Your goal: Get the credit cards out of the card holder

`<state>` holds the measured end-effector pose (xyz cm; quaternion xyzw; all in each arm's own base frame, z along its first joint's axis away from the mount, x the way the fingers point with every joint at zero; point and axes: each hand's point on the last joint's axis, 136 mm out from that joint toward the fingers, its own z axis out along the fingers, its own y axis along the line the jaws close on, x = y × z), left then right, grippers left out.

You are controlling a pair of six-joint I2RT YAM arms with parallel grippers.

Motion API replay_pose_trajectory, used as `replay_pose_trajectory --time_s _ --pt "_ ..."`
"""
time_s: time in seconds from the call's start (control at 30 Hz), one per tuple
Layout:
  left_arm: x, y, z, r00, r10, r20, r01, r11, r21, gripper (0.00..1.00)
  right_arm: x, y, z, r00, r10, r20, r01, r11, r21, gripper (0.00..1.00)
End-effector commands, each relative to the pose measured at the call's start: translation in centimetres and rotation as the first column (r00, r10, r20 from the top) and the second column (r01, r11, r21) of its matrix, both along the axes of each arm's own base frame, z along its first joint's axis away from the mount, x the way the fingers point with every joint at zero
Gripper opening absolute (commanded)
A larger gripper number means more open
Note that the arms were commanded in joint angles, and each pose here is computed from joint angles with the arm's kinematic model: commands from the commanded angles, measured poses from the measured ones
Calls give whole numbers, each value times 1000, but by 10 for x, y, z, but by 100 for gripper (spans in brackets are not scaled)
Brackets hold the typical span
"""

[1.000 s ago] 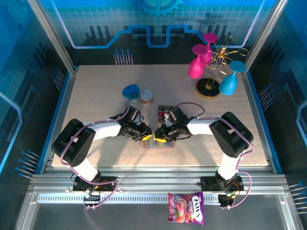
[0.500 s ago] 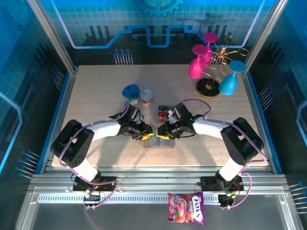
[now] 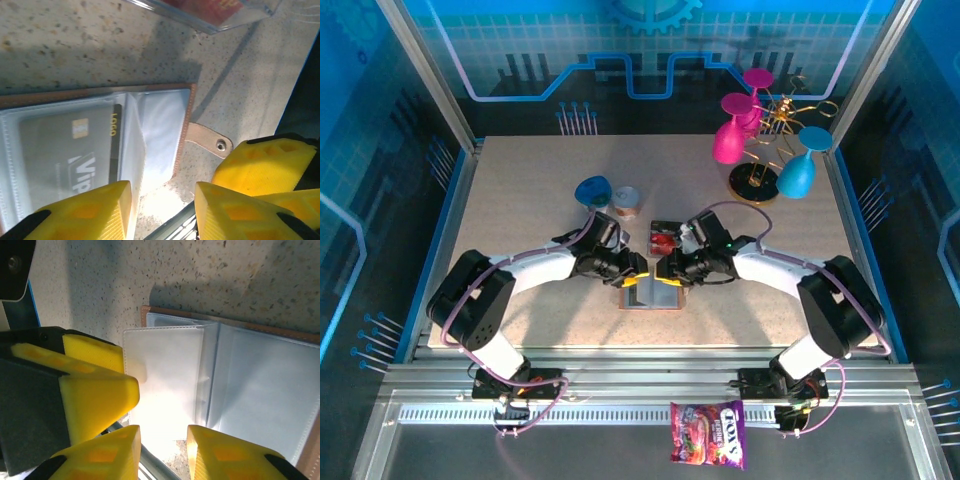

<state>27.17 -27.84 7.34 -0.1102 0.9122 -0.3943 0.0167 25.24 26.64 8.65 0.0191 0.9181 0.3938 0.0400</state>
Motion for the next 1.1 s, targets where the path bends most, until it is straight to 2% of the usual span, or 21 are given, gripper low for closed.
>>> replay_pose_trajectory --time_s 0.0,0.6,1.07 --pt "-3 -10 2 999 -33 -24 33 999 -18 40 -3 -12 3 1000 -11 1 11 1000 -23 32" --pt "-5 -33 -9 997 -69 -43 68 997 -27 55 2 -41 28 991 -103 88 106 994 -31 32" --pt "-7 -48 -15 994 -93 -53 91 995 -28 56 1 -61 32 981 -164 108 168 985 -29 33"
